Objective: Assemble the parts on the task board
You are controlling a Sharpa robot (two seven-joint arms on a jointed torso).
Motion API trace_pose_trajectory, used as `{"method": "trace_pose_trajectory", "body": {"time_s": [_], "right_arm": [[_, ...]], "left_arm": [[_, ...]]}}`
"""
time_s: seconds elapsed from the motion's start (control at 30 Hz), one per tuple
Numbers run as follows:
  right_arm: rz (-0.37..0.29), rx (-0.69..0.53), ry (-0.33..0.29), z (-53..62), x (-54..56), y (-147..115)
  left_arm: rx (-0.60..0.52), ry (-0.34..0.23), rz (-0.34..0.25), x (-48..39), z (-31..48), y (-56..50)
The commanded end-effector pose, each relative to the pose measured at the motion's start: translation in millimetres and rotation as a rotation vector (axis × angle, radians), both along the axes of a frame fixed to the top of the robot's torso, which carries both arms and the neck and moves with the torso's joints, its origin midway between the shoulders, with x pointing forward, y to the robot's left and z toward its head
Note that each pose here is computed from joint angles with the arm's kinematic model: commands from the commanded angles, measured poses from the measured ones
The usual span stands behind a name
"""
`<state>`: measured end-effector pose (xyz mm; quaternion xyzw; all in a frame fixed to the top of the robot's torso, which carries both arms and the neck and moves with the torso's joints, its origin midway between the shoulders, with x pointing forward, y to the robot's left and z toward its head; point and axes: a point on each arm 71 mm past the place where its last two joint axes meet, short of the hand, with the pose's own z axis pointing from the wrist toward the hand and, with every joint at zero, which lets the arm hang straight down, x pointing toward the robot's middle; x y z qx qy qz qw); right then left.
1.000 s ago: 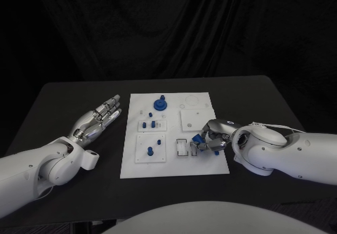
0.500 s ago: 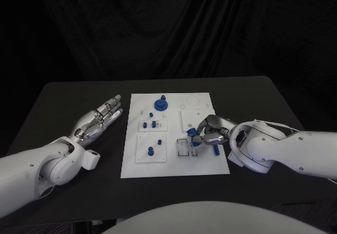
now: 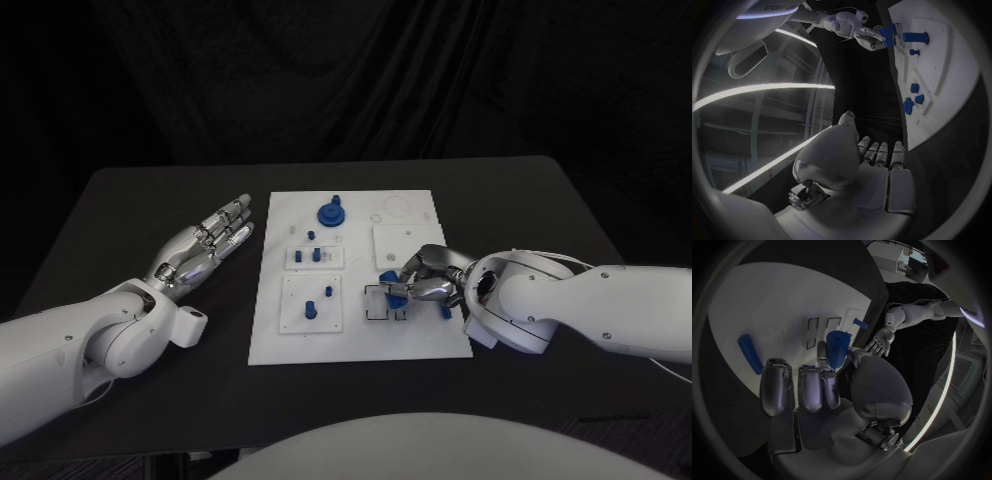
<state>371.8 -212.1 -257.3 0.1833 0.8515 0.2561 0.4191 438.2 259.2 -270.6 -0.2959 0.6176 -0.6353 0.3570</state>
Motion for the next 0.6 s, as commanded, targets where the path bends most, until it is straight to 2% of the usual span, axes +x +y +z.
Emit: {"method": "trace_pose_trajectory", "body": {"time_s": [0.03, 0.6], "right_arm": [[-0.018, 0.004, 0.082, -6.3, -2.5, -0.5], [0.003, 0.008, 0.098, -10.1, -0.1, 5.1]], "left_arm": [[-0.039, -0.039, -0.014, -0.9, 3.6, -1.6], [-0.038, -0.034, -0.016, -0.3, 3.0, -1.5]]}}
